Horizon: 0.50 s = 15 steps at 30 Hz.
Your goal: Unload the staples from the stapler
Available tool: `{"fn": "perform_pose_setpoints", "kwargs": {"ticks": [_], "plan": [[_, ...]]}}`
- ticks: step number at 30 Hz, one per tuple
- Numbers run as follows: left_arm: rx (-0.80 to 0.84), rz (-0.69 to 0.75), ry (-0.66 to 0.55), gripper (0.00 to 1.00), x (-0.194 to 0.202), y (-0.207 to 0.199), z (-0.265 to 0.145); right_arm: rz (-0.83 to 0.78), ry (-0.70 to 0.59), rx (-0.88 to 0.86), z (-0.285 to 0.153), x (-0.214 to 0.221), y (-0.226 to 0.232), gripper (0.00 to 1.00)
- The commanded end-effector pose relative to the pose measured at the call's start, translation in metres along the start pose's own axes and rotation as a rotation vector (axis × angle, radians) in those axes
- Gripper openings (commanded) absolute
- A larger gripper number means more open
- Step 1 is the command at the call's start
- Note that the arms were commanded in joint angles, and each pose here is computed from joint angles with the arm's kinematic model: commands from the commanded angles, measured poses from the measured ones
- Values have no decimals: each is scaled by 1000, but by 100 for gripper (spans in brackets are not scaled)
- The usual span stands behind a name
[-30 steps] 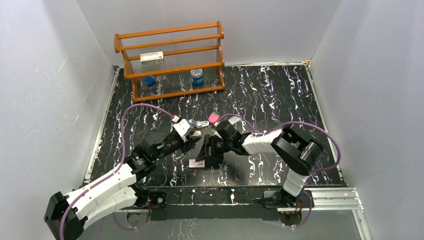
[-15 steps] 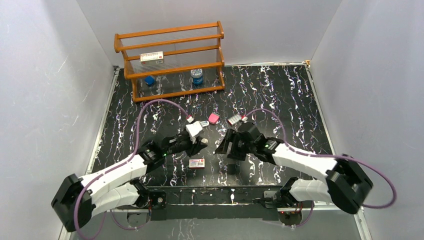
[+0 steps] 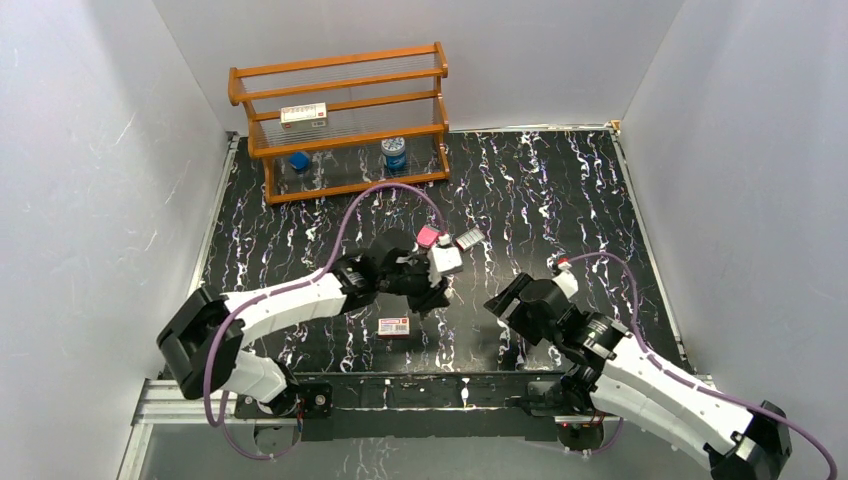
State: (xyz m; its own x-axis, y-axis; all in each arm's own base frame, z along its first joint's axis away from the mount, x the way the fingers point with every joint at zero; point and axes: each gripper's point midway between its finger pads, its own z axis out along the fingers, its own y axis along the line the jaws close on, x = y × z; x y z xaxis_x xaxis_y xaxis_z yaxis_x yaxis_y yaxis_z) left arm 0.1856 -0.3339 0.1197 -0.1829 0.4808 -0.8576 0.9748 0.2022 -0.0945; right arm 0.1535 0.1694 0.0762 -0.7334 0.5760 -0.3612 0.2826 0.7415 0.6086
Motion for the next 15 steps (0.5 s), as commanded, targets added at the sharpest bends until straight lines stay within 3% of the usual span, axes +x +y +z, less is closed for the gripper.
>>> {"fn": "perform_pose_setpoints", "kwargs": {"ticks": [1,10,15], "plan": [[30,81,97,0,-3,-13,12,83,-130,72,-9,-23,-20,84],[36,102,359,0,33,-23,58,128,-169,95,-16,-31,-26,84],[7,122,353,0,24,-22,64,125,-170,113,-18,-31,-30,84]]}}
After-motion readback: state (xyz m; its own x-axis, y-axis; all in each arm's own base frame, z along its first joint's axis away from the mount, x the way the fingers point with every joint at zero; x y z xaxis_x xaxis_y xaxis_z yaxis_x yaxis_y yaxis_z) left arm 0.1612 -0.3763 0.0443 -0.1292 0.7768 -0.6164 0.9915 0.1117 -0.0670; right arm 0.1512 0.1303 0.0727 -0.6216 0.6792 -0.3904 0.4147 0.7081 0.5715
